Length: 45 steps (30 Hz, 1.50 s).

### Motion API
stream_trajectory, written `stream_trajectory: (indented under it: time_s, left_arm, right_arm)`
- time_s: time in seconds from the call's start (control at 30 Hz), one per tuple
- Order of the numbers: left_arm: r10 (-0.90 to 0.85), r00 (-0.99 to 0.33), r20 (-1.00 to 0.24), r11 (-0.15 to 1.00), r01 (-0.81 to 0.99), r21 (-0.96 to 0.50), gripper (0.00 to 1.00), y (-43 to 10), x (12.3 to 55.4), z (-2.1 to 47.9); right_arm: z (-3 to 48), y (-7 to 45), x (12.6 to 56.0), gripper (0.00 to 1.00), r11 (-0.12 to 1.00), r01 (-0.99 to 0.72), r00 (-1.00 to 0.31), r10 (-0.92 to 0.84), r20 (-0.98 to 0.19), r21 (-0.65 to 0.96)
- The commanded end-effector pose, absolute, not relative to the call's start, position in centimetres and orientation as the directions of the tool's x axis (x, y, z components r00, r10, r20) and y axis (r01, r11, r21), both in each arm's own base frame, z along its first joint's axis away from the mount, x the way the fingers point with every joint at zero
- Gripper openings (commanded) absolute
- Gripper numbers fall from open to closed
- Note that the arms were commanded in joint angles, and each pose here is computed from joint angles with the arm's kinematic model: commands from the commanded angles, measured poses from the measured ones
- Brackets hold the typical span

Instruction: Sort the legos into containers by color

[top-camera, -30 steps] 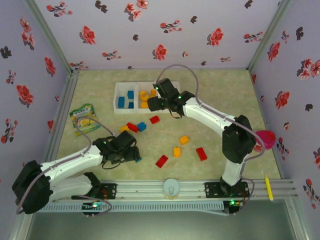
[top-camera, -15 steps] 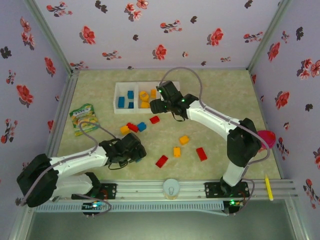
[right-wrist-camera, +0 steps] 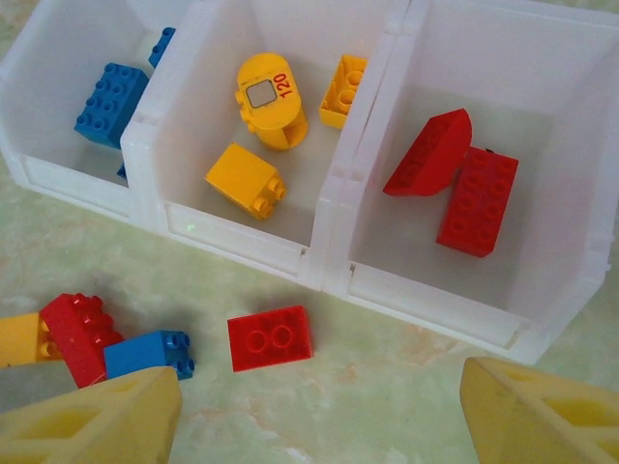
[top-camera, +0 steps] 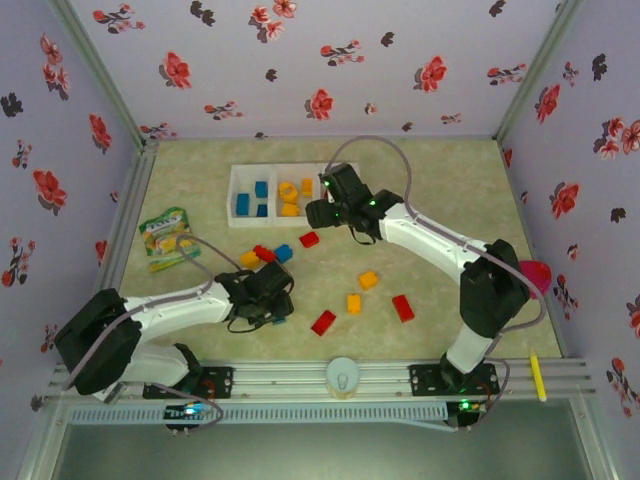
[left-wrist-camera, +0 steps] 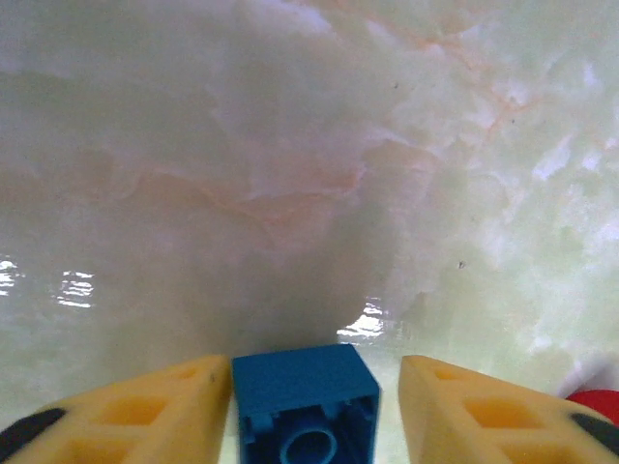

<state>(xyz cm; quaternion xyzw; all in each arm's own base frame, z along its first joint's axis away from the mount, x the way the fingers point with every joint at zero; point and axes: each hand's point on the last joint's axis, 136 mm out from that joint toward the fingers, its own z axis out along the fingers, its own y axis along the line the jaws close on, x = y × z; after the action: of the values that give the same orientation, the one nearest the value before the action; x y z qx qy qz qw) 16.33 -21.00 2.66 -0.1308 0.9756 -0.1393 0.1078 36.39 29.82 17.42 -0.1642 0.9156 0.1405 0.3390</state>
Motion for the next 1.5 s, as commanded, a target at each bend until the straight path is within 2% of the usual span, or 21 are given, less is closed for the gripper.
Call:
stream_trajectory:
  time_s: [0.0,0.23,0.4,0.57,0.67,0.97,1.13,1.37,1.47]
  left_arm:
    - [-0.253,-0.953,-0.168,0.942,-0.203,-0.266,0.44,-21.0,16.0,2.7]
    - [-0.225,-0.957,-0.183,0.954,-0.179,-0.242,0.31,-20.9,16.2,3.1]
    - [-0.191,-0.959,-0.211,0.964,-0.143,-0.224,0.28,-20.8,17.1,4.3]
    - [-0.172,-0.945,-0.278,0.972,-0.118,-0.203,0.27,-19.7,20.0,6.8]
    - [-0.143,-0.93,-0.339,0.984,-0.096,-0.151,0.27,-18.4,22.7,8.9]
    - [-0.163,-0.848,-0.504,0.984,-0.101,-0.149,0.27,-16.1,33.4,14.1]
    - [-0.186,-0.814,-0.551,0.98,-0.116,-0.16,0.26,-14.8,39.6,14.9]
    - [-0.179,-0.809,-0.559,0.981,-0.104,-0.164,0.26,-13.5,46.3,13.8]
    - [-0.157,-0.819,-0.552,0.985,-0.091,-0.145,0.3,-13.3,48.2,13.4]
  right_arm:
    - [18.5,29.0,36.6,0.77,0.915,-0.374,-0.703,-0.172,-0.69,0.152]
    - [18.2,28.4,36.3,0.76,0.92,-0.361,-0.708,-0.164,-0.687,0.154]
    - [18.3,28.1,36.2,0.76,0.922,-0.356,-0.709,-0.158,-0.687,0.155]
    - [18.4,27.5,35.8,0.76,0.926,-0.348,-0.706,-0.155,-0.691,0.147]
    - [18.5,27.1,35.5,0.76,0.928,-0.344,-0.706,-0.154,-0.691,0.144]
    - [18.1,25.3,34.1,0.76,0.941,-0.312,-0.715,-0.141,-0.685,0.132]
    - [17.0,24.3,32.9,0.76,0.945,-0.289,-0.738,-0.12,-0.664,0.15]
    - [15.5,23.1,31.3,0.76,0.953,-0.251,-0.763,-0.088,-0.641,0.169]
    - [14.6,22.5,30.5,0.77,0.958,-0.243,-0.774,-0.097,-0.625,0.153]
